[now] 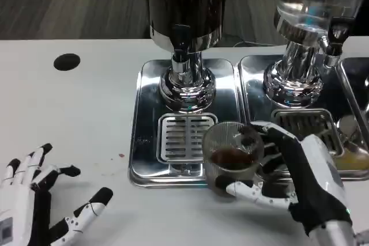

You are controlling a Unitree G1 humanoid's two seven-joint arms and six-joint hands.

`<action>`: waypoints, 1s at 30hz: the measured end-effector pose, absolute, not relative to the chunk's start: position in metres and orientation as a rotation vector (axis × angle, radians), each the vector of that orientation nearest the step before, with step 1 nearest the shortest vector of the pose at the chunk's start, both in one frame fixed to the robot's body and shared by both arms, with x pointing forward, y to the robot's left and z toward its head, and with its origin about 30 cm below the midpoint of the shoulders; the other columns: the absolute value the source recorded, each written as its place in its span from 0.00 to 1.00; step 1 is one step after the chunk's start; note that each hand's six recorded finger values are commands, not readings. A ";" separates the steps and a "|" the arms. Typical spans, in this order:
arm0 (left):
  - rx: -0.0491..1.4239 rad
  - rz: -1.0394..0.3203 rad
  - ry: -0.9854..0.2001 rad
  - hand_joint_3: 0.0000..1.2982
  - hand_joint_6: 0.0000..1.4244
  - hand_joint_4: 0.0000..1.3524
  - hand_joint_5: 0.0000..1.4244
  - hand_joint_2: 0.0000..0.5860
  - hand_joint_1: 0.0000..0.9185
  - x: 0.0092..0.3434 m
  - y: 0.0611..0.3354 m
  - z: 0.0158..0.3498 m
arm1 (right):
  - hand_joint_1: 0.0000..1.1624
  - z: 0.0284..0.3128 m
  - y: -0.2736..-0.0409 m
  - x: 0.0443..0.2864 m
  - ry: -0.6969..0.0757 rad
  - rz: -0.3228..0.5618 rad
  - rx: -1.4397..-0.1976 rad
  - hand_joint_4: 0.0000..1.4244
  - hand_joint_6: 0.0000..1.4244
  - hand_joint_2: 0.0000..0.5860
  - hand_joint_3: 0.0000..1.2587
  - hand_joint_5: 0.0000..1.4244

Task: Grasp the cup under the faucet to collect the drink, then remove the cup.

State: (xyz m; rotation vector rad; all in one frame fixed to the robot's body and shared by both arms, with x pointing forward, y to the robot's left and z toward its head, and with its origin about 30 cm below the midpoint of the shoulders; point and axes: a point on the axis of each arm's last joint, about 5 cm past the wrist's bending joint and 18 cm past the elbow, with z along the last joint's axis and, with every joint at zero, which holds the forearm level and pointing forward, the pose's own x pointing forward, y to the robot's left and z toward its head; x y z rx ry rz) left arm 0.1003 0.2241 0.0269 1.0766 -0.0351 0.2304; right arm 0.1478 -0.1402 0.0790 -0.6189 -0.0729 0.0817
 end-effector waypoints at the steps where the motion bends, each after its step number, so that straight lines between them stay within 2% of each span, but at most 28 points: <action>1: 1.078 0.226 -0.030 0.40 0.03 0.00 0.07 0.17 0.00 0.100 0.224 0.027 | 0.72 0.078 -0.140 0.145 -0.074 0.081 -0.618 0.55 0.48 0.36 0.55 0.44; 9: 1.111 0.202 -0.020 0.40 0.03 0.00 0.07 0.17 0.00 0.100 0.222 0.024 | 0.71 0.072 -0.143 0.123 -0.075 0.087 -0.616 0.54 0.47 0.36 0.54 0.43; 16: 1.114 0.202 -0.018 0.40 0.03 0.00 0.07 0.17 0.00 0.100 0.222 0.024 | 0.71 0.070 -0.142 0.108 -0.113 0.124 -0.690 0.54 0.47 0.36 0.54 0.43; 25: 1.112 0.202 -0.023 0.40 0.03 0.00 0.07 0.17 0.00 0.100 0.221 0.025 | 0.71 0.066 -0.142 0.106 -0.132 0.117 -0.723 0.54 0.47 0.37 0.54 0.43; 30: 1.111 0.204 -0.024 0.40 0.03 0.00 0.07 0.17 0.00 0.100 0.221 0.026 | 0.70 0.057 -0.144 0.105 -0.104 0.122 -0.717 0.53 0.46 0.37 0.52 0.42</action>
